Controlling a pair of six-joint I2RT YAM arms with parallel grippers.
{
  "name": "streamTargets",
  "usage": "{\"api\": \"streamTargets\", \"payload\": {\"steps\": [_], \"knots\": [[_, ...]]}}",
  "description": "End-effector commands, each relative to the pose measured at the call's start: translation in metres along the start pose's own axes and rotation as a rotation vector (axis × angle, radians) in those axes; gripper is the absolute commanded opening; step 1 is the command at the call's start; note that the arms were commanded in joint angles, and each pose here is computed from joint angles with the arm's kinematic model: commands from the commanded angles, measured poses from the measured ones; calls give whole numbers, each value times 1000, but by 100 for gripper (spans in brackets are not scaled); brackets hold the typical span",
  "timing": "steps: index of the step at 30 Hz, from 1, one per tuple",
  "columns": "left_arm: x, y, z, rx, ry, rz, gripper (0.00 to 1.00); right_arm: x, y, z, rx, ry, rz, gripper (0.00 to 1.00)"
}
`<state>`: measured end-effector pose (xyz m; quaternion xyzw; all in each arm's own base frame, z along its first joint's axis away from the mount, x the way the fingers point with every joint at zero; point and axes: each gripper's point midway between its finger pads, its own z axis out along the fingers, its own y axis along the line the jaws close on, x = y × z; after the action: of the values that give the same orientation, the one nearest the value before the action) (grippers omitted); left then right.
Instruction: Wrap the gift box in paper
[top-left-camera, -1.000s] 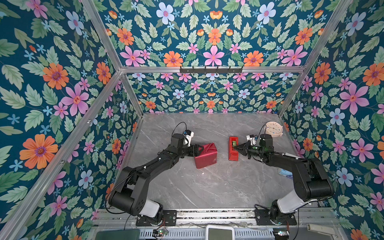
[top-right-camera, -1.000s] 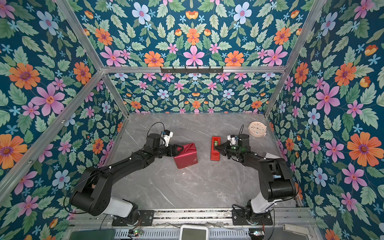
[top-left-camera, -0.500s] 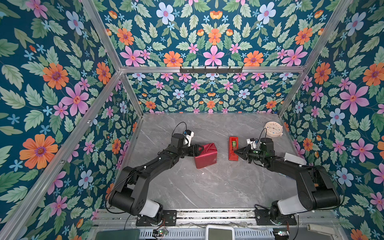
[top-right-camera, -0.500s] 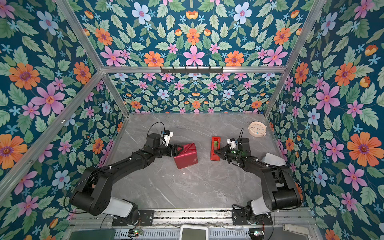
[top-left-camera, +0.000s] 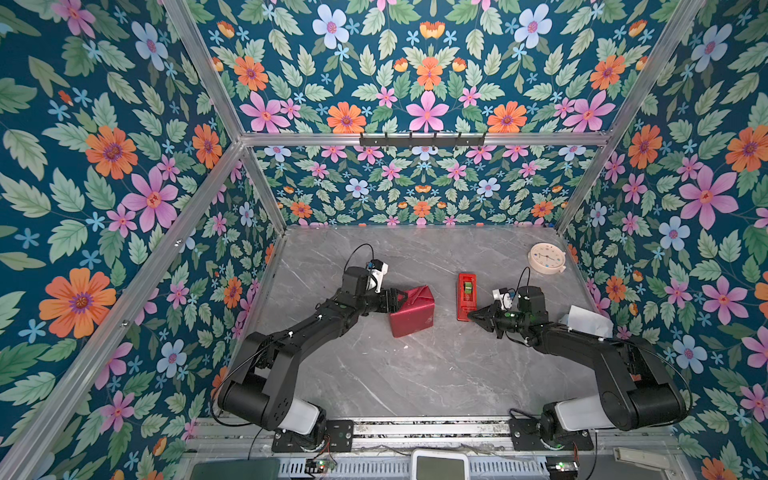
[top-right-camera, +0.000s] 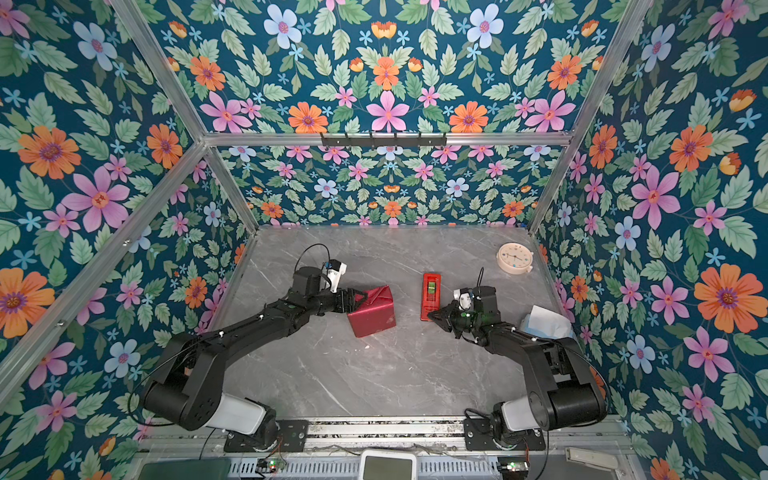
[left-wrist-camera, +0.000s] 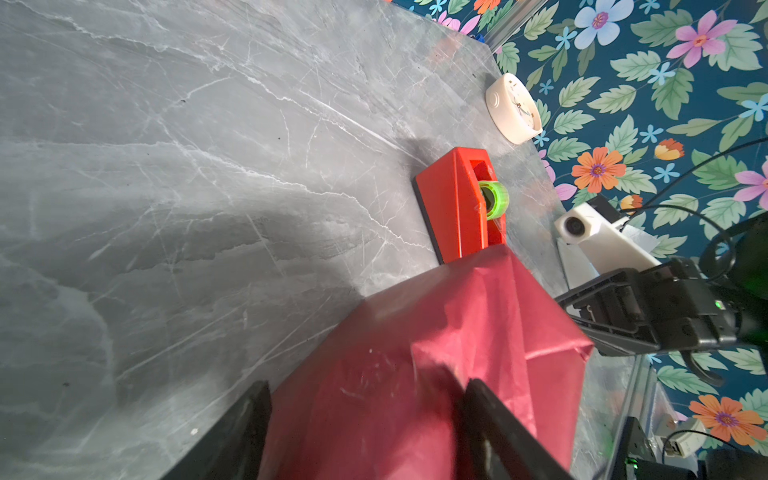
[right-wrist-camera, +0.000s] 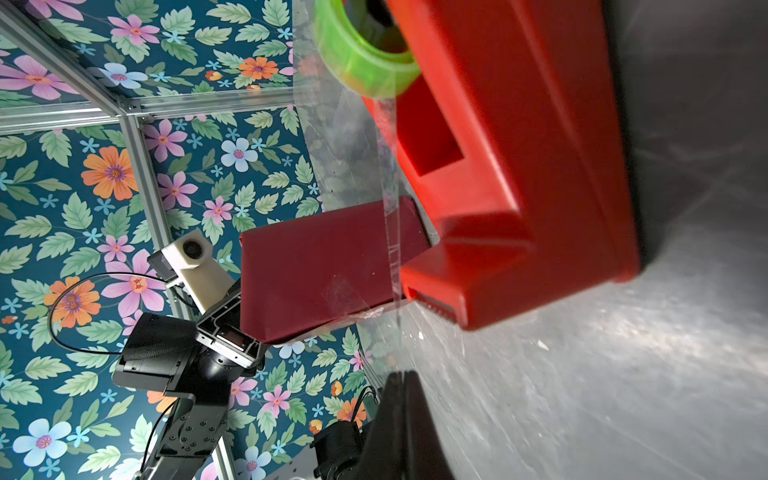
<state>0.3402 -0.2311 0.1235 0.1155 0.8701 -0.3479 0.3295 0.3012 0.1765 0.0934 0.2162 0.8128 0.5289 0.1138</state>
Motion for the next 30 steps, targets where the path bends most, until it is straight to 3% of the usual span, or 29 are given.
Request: {"api": "streamTargets", "payload": {"steps": [1, 19, 30], "knots": [[28, 24, -1, -105, 96, -19, 74, 6, -3, 0, -1, 23, -2, 0], [30, 25, 1, -106, 103, -21, 75, 10, -22, 7, 33, 30, 19, 0], [31, 25, 2, -104, 105, -23, 74, -7, -39, 18, 97, -8, 39, 0]]}}
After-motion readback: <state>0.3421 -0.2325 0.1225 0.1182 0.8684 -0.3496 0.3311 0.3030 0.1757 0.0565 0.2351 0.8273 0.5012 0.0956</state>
